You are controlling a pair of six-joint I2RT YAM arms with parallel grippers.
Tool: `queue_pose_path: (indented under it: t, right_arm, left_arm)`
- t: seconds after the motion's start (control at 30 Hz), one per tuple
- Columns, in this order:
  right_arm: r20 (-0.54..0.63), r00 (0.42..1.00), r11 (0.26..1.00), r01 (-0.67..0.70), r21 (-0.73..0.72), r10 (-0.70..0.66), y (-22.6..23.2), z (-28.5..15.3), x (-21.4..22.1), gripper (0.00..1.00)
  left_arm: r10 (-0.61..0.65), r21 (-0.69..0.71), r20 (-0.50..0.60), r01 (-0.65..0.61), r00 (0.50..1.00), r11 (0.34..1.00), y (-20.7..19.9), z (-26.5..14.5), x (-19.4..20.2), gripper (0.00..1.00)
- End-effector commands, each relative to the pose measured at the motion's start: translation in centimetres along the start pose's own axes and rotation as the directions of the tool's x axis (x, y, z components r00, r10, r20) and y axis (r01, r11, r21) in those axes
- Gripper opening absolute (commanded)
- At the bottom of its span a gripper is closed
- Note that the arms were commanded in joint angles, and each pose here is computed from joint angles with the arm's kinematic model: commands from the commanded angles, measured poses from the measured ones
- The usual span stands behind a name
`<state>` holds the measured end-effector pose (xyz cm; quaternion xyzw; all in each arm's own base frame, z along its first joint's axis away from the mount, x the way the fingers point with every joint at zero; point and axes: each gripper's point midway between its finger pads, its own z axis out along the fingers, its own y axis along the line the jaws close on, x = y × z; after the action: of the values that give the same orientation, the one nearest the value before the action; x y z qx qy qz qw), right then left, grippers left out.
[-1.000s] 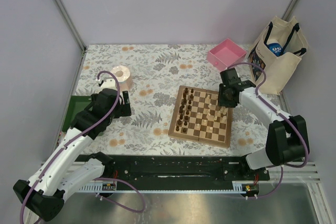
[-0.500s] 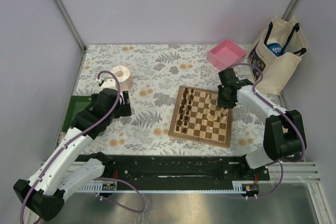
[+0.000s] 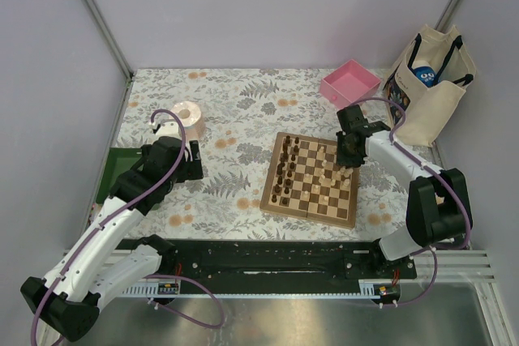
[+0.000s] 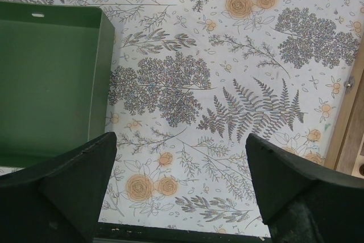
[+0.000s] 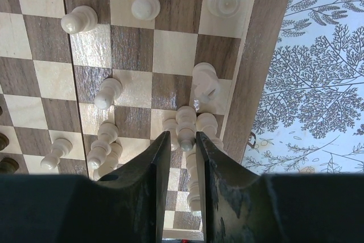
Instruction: Set up the chess pieces on the board
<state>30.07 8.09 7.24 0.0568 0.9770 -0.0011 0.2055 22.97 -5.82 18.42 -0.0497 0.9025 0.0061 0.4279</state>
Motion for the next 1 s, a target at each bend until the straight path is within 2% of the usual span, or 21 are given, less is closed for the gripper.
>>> queue_pose_path:
  t: [0.0,0.7,0.83,0.87,0.97]
  right_arm:
    - [0.031,1.0,1.0,0.002,0.019,-0.002,-0.16,-0.64,-1.48,0.33]
    - [0.008,1.0,0.999,0.009,0.039,-0.01,-0.32,-0.31,-1.21,0.31]
    - [0.005,1.0,0.999,0.008,0.037,-0.008,-0.3,-0.28,-1.24,0.28]
    - [0.005,1.0,0.999,0.009,0.032,-0.01,-0.22,-0.28,-1.24,0.22]
    - [0.011,1.0,1.0,0.008,0.025,-0.008,-0.09,-0.47,-1.4,0.19]
  left_arm:
    - [-0.002,0.016,0.019,0.002,1.0,1.0,-0.29,0.04,-0.58,0.99]
    - [-0.001,0.018,0.019,0.001,1.0,1.0,-0.32,0.04,-0.61,0.99]
    - [-0.001,0.017,0.018,0.0,1.0,1.0,-0.31,0.04,-0.57,0.99]
    - [-0.001,0.018,0.019,0.001,1.0,1.0,-0.32,0.04,-0.61,0.99]
    - [0.001,0.017,0.015,-0.001,1.0,1.0,-0.34,0.09,-0.52,0.99]
